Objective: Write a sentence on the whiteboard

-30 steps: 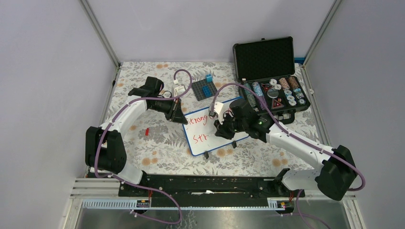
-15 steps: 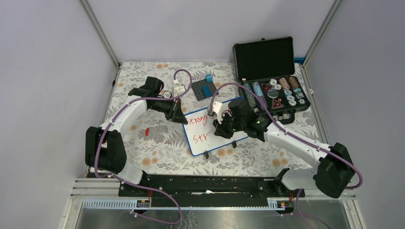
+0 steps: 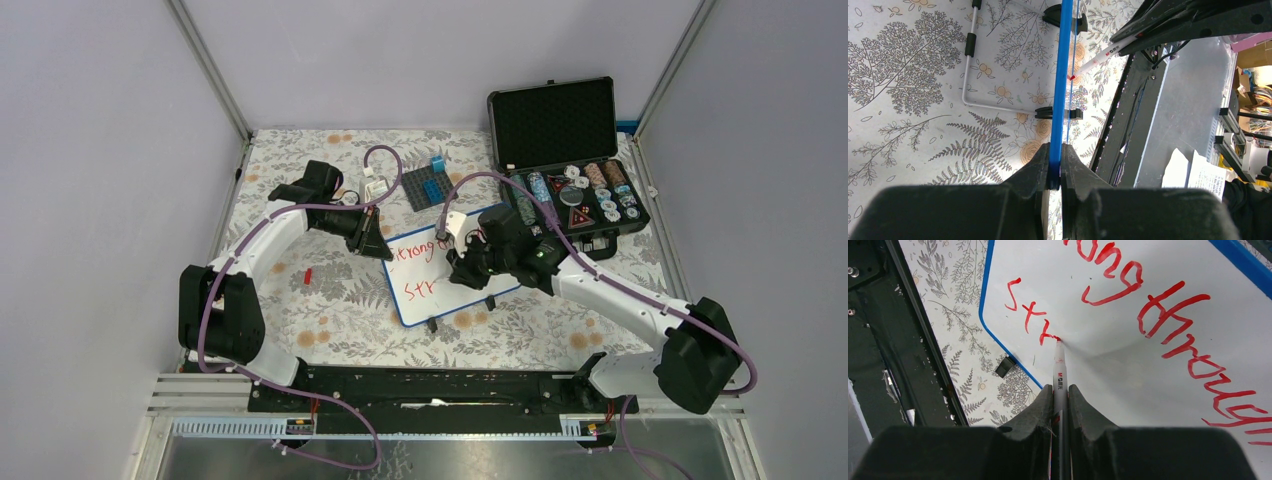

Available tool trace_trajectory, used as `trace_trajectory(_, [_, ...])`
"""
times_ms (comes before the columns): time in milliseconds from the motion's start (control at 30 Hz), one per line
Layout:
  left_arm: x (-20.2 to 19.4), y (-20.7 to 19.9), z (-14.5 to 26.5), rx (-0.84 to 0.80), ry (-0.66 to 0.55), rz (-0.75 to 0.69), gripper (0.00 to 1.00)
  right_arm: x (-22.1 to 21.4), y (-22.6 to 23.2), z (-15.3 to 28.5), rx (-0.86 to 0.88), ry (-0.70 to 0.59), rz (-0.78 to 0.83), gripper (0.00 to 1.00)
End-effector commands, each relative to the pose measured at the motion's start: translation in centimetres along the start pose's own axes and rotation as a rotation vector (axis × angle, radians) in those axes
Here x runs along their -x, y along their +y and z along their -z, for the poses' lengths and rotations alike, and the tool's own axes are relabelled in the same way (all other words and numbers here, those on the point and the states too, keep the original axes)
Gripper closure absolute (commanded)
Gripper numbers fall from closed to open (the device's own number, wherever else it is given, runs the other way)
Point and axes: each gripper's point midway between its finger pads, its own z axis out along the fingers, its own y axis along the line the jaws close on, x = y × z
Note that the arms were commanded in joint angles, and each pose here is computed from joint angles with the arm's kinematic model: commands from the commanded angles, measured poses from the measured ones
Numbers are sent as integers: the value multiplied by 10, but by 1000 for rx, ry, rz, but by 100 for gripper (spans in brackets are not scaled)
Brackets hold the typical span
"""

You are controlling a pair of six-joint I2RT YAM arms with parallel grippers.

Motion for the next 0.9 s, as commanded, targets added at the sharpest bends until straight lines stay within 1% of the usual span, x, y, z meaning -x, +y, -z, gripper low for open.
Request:
trace_trajectory(0, [12, 12, 2, 55, -9, -75, 100, 14, -15, 10, -67, -52, 16, 100])
trace_trajectory(400, [12, 12, 1, 52, -9, -72, 100, -12, -3, -1, 8, 13, -4, 100])
trace_trajectory(633, [11, 13, 1, 52, -6, -71, 100, -11, -2, -1, 13, 13, 3, 100])
trace_trajectory(867, [12, 12, 2, 56, -9, -77, 100, 4, -16, 11, -47, -21, 5, 100])
